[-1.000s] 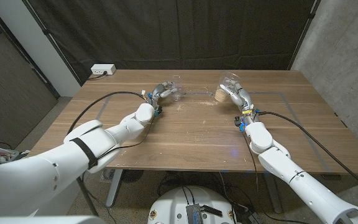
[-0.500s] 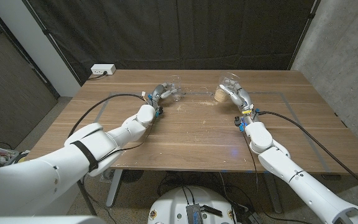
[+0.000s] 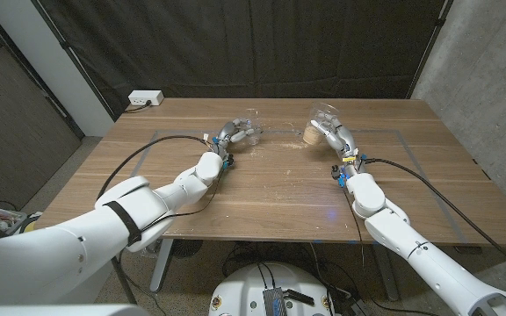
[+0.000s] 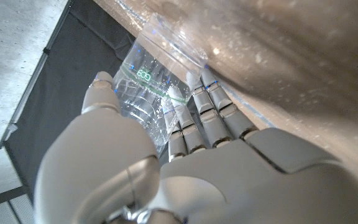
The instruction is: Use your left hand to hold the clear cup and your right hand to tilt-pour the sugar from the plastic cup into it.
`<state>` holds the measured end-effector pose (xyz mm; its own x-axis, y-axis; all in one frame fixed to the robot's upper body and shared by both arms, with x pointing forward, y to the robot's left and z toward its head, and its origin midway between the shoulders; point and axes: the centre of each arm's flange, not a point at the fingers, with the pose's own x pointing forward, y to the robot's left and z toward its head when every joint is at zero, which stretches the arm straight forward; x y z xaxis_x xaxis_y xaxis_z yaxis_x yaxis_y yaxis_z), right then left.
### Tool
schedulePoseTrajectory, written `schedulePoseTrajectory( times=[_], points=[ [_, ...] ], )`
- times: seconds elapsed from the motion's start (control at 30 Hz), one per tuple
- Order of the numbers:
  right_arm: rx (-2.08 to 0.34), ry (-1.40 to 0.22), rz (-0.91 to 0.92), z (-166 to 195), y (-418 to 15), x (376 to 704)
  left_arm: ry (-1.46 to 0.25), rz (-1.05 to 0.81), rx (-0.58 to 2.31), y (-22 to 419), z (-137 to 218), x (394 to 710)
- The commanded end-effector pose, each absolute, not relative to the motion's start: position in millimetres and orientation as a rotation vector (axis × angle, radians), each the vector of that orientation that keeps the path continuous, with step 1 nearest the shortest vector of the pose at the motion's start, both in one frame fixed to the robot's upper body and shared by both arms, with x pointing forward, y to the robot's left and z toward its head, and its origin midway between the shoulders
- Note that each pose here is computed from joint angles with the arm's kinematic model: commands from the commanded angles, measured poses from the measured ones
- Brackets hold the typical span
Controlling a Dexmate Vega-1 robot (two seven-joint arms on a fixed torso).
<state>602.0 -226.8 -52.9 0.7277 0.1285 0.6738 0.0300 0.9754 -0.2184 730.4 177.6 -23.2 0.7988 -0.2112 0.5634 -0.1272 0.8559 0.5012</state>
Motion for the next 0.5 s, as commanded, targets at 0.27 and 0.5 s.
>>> schedulePoseTrajectory(
  times=[0.27,0.5],
  points=[
    [-0.209,-0.765,0.066,-50.4,-223.3,610.8,-0.901,-0.052,0.620,171.6,-16.5,699.3],
    [-0.214,-0.774,0.069,-48.9,-223.4,609.6,-0.919,-0.083,0.638,170.1,-21.6,695.4]
  ],
)
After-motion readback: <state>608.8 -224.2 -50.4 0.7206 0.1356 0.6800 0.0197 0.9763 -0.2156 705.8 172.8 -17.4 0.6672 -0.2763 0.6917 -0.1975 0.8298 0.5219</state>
